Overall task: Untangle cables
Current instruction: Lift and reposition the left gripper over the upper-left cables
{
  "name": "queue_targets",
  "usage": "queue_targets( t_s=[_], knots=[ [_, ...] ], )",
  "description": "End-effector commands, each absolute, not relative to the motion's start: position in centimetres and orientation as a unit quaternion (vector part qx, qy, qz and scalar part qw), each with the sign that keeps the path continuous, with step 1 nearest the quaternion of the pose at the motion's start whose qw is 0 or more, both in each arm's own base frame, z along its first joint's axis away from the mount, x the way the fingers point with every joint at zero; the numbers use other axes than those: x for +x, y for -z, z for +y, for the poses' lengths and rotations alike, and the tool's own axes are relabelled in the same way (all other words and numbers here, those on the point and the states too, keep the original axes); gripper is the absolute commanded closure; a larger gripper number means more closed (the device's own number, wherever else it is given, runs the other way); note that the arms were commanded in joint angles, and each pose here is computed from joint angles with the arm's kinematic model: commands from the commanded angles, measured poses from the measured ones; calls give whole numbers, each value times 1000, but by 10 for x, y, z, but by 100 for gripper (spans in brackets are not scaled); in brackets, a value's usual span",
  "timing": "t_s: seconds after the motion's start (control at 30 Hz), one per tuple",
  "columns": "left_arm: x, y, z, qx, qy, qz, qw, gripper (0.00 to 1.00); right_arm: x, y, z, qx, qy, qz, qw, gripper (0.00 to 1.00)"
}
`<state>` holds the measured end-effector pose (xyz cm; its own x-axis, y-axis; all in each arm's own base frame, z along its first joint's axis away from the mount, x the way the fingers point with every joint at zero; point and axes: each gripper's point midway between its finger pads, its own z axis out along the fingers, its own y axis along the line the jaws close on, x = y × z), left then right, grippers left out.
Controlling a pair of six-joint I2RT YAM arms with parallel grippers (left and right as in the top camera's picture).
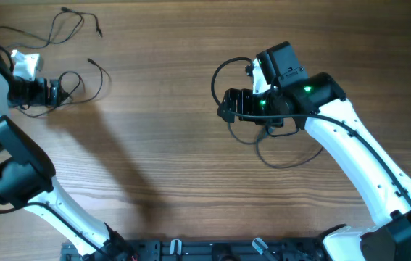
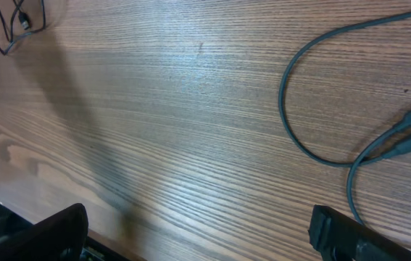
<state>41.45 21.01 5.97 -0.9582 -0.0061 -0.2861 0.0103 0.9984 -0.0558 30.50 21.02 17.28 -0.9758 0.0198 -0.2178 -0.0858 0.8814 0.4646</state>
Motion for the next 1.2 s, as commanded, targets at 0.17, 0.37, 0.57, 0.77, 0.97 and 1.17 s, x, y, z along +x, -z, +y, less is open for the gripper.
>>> queue_targets(
  t_s=[0.17, 0.37, 0.57, 0.77, 0.97, 1.17],
  knots=[
    [473, -95, 129, 78, 182, 939, 282, 0, 304, -165, 210, -23, -235, 966, 101, 0],
    [491, -83, 98, 131, 109, 952, 255, 0, 304, -165, 210, -23, -236, 966, 102, 0],
    [490, -58, 83, 151, 63, 965, 207, 0, 301, -164, 209, -22, -233, 967, 95, 1],
    [483, -33, 91, 152, 17, 975, 160, 0, 297, -162, 207, -20, -229, 969, 87, 0],
    [479, -28, 102, 145, 0, 979, 146, 2, 298, -162, 207, -20, -229, 969, 88, 0],
    [473, -15, 96, 146, 16, 981, 129, 4, 298, -162, 207, -20, -230, 969, 89, 0]
  ],
)
